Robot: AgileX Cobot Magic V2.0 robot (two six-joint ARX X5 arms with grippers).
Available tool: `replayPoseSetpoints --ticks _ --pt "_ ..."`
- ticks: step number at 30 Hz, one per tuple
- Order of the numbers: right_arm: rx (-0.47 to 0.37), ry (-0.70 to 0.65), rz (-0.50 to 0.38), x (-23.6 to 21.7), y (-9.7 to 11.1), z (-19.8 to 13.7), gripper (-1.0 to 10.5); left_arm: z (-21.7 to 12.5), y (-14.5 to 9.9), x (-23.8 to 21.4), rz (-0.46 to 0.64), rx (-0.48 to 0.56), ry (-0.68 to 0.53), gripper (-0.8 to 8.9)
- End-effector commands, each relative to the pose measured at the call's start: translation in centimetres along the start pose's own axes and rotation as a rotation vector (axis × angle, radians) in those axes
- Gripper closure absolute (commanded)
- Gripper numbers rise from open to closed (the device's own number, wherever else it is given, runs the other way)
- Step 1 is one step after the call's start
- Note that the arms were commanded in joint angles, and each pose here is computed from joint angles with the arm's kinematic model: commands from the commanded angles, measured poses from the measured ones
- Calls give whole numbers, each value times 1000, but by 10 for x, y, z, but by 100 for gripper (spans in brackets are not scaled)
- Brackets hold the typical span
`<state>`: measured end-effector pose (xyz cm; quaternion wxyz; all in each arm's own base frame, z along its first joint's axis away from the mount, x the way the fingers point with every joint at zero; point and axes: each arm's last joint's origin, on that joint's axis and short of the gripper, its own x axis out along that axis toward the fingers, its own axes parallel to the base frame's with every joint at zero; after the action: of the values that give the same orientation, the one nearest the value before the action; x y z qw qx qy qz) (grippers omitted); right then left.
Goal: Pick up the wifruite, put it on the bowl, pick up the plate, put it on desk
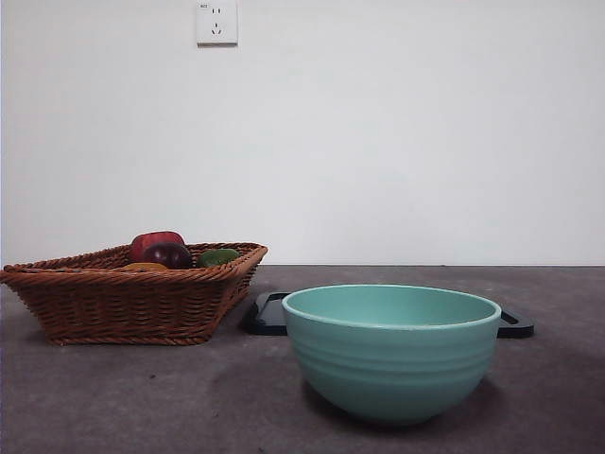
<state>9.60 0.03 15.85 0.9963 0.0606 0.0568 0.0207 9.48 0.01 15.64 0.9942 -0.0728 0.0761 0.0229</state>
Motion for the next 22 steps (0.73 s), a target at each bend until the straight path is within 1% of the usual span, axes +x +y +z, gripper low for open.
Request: replayPoseSetpoints --ticks 1,5,9,11,15,18,22 --pt "67 -18 16 0 1 1 934 -6 1 2 2 -27 18 804" --pt "135 -51 22 -3 2 12 937 5 -1 -2 -3 -56 -14 804" --pt "191 -114 29 -11 5 36 937 20 -3 -7 -12 -110 -59 804" --pt "202 -128 25 -15 7 47 937 28 -4 -11 -19 -134 -82 804" --pt "233 -130 21 -22 10 71 937 44 -6 -18 -29 -138 -116 804" --pt "241 -130 24 -27 12 90 937 57 -8 -23 -34 -175 -126 804" --pt "257 -99 43 -34 16 113 937 76 -10 -30 -37 -182 -136 804"
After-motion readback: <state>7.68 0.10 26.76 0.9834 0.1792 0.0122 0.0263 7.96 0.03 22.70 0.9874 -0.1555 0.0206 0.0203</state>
